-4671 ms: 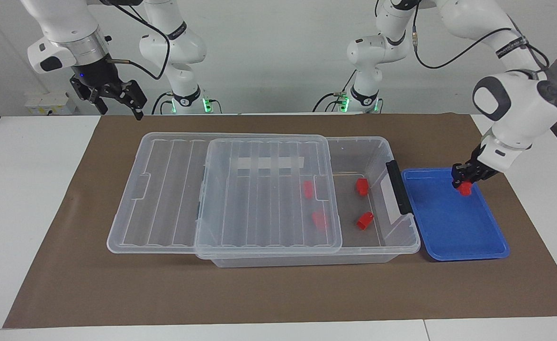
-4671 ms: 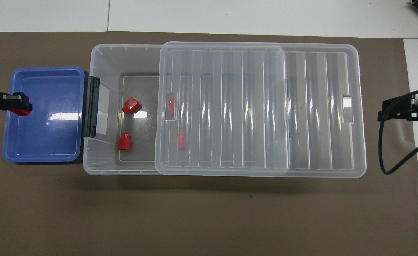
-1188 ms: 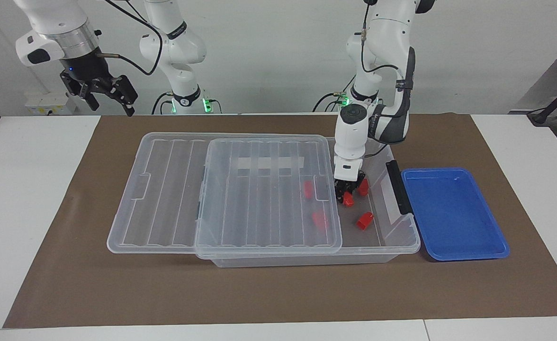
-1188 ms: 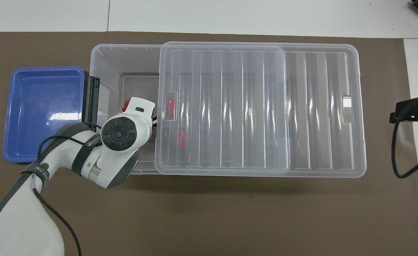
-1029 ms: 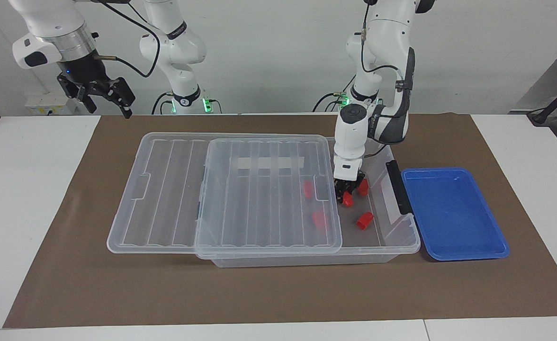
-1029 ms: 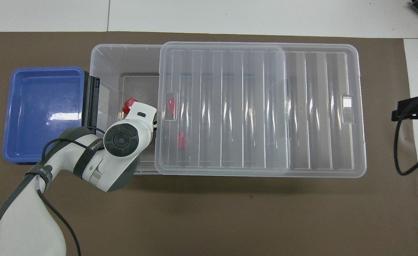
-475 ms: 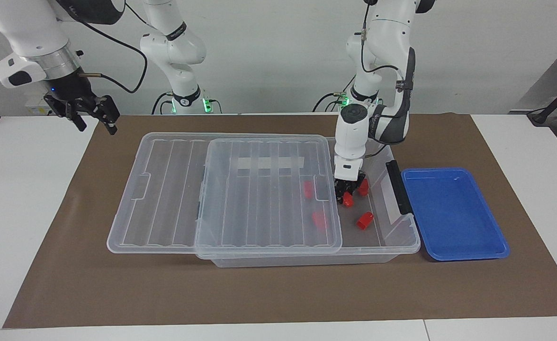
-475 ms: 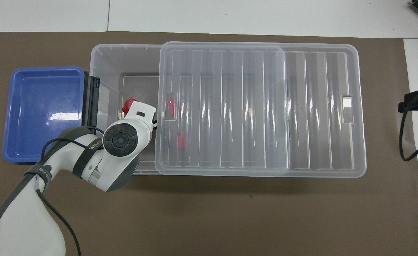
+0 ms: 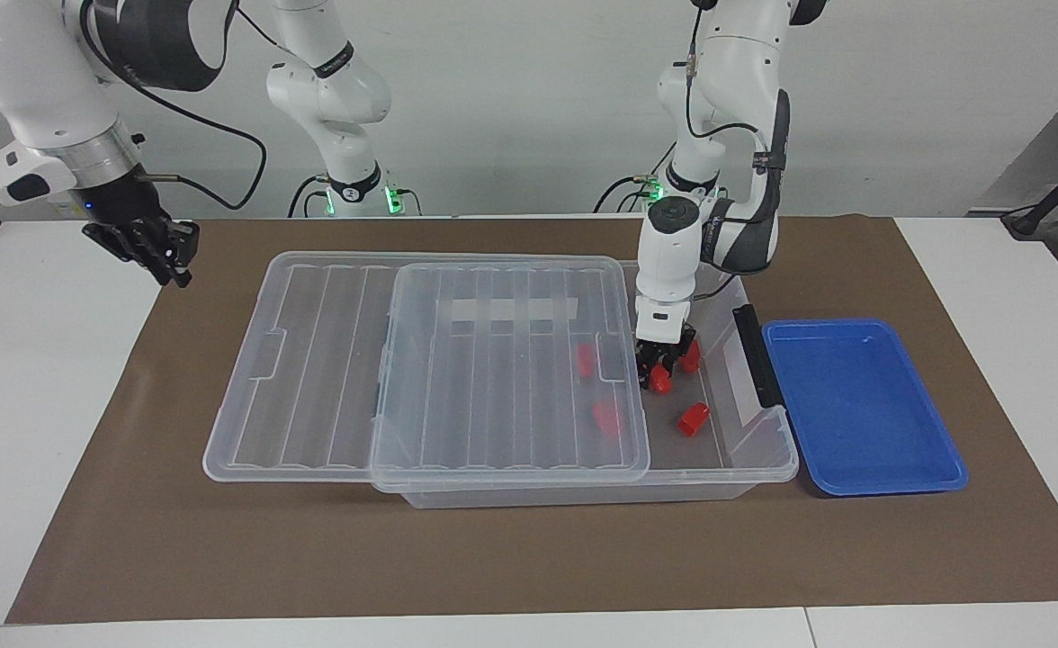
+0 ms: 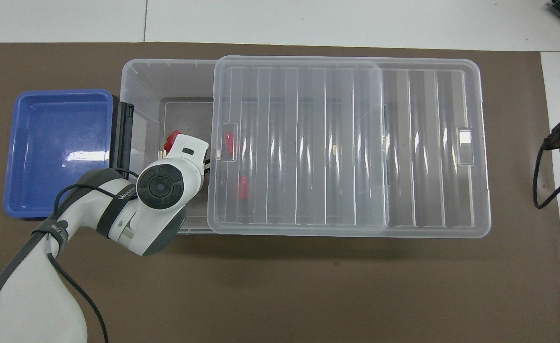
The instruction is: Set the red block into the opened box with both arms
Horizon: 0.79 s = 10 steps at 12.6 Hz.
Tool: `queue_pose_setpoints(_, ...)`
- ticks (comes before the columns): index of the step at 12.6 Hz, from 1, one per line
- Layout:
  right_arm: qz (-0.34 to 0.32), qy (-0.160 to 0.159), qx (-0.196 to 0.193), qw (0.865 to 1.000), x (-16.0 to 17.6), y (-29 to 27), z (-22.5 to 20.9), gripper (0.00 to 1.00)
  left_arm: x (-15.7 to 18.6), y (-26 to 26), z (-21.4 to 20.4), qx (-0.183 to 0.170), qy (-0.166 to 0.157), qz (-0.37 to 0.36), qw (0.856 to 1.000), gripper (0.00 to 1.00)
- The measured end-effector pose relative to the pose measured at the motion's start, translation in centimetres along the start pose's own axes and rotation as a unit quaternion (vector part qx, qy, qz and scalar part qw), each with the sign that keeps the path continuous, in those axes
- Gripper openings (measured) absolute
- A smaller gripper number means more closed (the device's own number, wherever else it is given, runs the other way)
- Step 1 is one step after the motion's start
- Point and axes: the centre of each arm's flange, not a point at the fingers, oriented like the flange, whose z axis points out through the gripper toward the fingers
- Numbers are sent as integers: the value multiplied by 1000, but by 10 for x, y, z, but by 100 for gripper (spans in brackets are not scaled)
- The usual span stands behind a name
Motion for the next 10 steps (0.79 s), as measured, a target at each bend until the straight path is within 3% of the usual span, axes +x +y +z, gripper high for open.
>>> queue_pose_setpoints(1,4,2,0,1000,2,5,9,3,5,1,-7,9,-1,0,1000,52)
queue_pose_setpoints(2,8,6,0,1000,4,9,19,1,12,3,-18,20,-2,4,1000,51)
queue_pose_setpoints(7,13,13,0,1000,11,16,78,1,38,-1,-63,48,-6,48,998,48)
queue_pose_setpoints(10,6,7,3,1000,20,9,105,1,55,-12,-79,54,-28,76,995,48)
